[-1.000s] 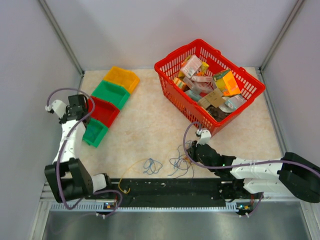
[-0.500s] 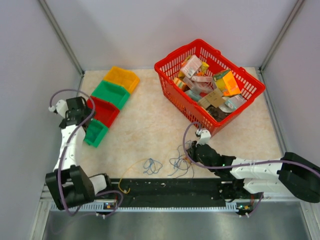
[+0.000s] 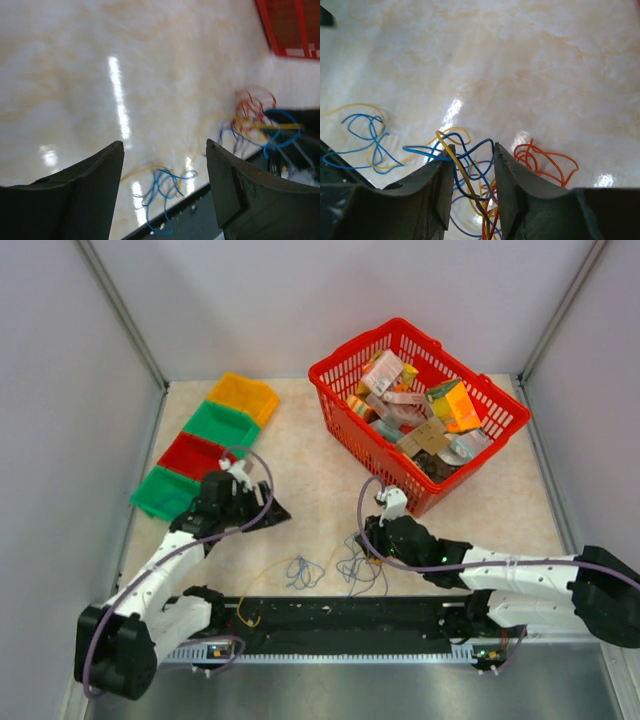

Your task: Untangle the cables

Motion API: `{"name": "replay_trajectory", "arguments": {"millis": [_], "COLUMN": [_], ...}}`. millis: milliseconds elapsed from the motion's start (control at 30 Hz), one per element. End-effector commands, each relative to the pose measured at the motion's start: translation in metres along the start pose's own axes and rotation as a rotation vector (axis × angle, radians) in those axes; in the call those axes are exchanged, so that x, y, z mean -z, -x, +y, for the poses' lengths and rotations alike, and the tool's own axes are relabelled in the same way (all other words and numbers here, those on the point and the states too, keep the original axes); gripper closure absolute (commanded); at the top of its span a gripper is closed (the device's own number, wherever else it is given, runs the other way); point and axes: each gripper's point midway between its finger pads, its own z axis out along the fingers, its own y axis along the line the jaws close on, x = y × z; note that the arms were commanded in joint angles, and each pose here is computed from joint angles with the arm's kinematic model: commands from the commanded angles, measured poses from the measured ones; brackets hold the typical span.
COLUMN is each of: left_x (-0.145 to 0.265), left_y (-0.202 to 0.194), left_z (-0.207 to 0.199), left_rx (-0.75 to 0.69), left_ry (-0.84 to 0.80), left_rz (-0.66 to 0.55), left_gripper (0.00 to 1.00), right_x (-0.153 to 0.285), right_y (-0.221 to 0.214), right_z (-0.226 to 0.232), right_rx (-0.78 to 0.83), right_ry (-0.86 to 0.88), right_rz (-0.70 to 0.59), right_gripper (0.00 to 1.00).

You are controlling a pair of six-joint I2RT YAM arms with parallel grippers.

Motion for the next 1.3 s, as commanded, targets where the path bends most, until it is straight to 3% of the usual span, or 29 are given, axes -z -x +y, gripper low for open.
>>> {"name": "replay_trajectory", "arguments": {"millis": [0,67,133,233,400,467,667,833,900,1033,1167,1267], "left_x": [-0.002,-0.006,-0.008,-0.01,-0.026,-0.032,-0.055,-0.048,-0.046,-0.051,-0.061,-0.077], "left_y": [-0.041,-0.057,-0.063,-0.078,-0.095,-0.103,-0.098,-0.091,-0.09,-0.093,-0.098,-0.104], "left_z": [-0.092,-0.116,-0.142,-0.169,-0.18,-0.182,-0.164,-0.153,-0.15,-0.143,-0.16,-0.164], "left_rx": [-0.223,-0.292,-0.337,-0.366,-0.442,-0.5,-0.631,-0.661,-0.664,-0.677,-0.726,-0.779], "left_ry": [-0.423,-0.493,-0.582,-0.694,-0.7,-0.703,-0.502,-0.443,-0.435,-0.415,-0.503,-0.483], "left_rz": [0.172,0.214,0.21,0.241,0.279,0.294,0.297,0.214,0.173,0.183,0.212,0.24], "left_gripper": [0.27,0.27,0.31,0.4,0.38,0.42,0.58,0.66,0.6,0.33,0.31,0.39], "right_x": [0.003,0.003,0.005,0.011,0.023,0.025,0.031,0.032,0.032,0.033,0.036,0.039], "right_y": [0.022,0.024,0.026,0.027,0.031,0.03,0.029,0.026,0.028,0.03,0.033,0.034], "right_z": [0.025,0.026,0.026,0.025,0.027,0.027,0.03,0.027,0.028,0.032,0.032,0.031], "right_rx": [-0.008,-0.016,-0.031,-0.056,-0.086,-0.101,-0.131,-0.139,-0.142,-0.144,-0.143,-0.145], "right_ry": [0.081,0.08,0.078,0.091,0.128,0.137,0.17,0.166,0.172,0.188,0.192,0.193], "right_rz": [-0.016,-0.017,-0.021,-0.034,-0.061,-0.065,-0.077,-0.077,-0.084,-0.089,-0.092,-0.104], "right_gripper": [0.72,0.91,1.0,1.0,1.0,1.0,1.0,1.0,1.0,1.0,1.0,1.0]}}
